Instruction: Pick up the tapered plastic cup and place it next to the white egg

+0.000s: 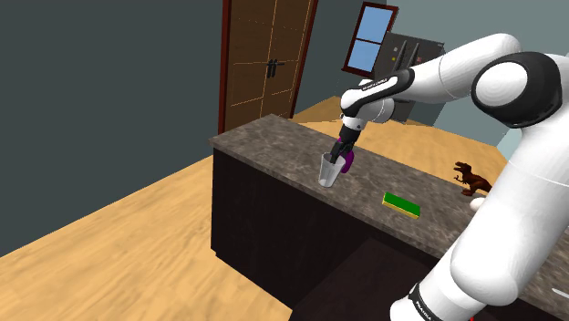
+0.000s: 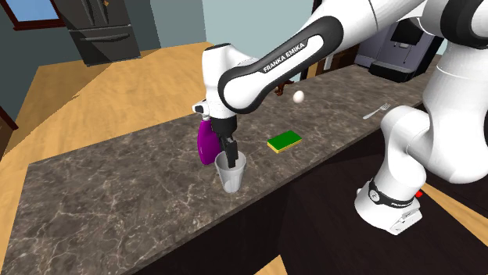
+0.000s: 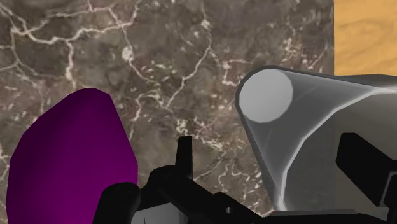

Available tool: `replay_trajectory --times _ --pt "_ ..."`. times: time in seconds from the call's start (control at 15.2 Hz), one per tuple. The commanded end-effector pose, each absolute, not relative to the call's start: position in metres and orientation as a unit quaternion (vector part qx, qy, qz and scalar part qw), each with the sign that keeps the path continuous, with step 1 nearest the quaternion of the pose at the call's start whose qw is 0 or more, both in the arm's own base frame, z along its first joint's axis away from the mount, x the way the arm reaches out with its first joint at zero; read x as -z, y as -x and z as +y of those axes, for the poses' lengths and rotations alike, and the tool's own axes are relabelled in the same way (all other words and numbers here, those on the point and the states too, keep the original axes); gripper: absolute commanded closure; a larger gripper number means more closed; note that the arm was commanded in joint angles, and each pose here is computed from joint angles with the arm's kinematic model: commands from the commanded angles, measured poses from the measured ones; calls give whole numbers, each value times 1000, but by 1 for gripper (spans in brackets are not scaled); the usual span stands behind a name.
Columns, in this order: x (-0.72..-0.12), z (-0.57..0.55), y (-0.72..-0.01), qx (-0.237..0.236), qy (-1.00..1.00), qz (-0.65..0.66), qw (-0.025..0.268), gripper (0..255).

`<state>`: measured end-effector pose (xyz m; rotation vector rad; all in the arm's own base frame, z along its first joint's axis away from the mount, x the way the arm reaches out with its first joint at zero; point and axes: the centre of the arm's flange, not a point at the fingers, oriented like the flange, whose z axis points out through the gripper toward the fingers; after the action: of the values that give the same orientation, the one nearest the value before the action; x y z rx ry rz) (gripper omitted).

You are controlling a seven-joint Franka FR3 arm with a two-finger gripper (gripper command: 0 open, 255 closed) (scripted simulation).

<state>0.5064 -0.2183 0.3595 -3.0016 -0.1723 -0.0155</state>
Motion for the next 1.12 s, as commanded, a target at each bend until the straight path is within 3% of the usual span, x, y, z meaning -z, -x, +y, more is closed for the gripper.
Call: replay_trajectory --times 0.0,0.07,0.13,1.06 --pt "-359 -218 -506 5 996 -57 67 0" --pt "-360 -218 -506 5 996 -57 67 0" --pt "-360 -218 -506 5 996 -57 67 255" --pt "-386 -218 -506 5 996 -57 67 255"
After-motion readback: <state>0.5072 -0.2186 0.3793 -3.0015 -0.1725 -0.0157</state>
